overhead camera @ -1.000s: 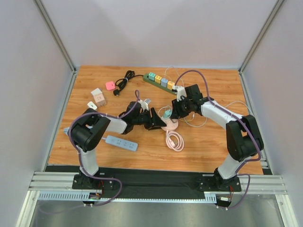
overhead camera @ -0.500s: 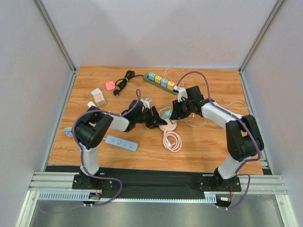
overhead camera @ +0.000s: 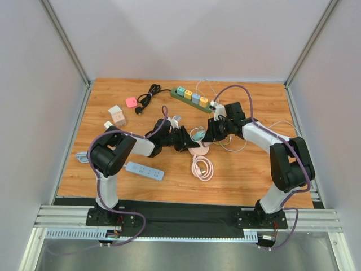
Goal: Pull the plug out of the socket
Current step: Remove the plug from the socket.
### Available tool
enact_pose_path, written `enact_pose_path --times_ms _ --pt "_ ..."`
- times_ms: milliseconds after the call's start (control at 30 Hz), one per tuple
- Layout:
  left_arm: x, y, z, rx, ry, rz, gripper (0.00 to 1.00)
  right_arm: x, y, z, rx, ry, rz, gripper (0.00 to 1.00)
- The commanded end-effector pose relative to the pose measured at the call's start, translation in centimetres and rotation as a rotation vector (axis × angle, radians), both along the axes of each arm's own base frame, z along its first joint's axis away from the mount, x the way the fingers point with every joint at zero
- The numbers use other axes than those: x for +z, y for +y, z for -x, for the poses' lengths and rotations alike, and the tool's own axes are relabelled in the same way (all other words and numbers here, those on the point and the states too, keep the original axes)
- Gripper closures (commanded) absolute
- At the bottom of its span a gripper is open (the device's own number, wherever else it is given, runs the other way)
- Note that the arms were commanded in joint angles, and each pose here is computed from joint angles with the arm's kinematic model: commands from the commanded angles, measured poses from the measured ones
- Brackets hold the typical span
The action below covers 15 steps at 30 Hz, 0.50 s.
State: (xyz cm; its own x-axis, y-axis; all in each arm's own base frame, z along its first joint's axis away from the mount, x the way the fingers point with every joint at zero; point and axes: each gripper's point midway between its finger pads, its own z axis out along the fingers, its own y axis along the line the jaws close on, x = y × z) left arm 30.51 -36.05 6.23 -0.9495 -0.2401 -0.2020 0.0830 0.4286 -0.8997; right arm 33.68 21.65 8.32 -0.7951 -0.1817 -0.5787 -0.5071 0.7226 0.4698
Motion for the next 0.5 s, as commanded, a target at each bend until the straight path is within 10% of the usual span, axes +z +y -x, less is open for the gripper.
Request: enact_pose_path --times_ms 0,467 --pt "0.9 -0.8 -0.2 -0.019 -0.033 0.032 1.0 2.3 0.8 -0.9 -0.004 -0.055 -0.064 1.0" --pt "-2.4 1.5 -0.3 0.044 0.021 -0.15 1.0 4.0 2.4 0.1 0.009 -0.221 0.067 1.0"
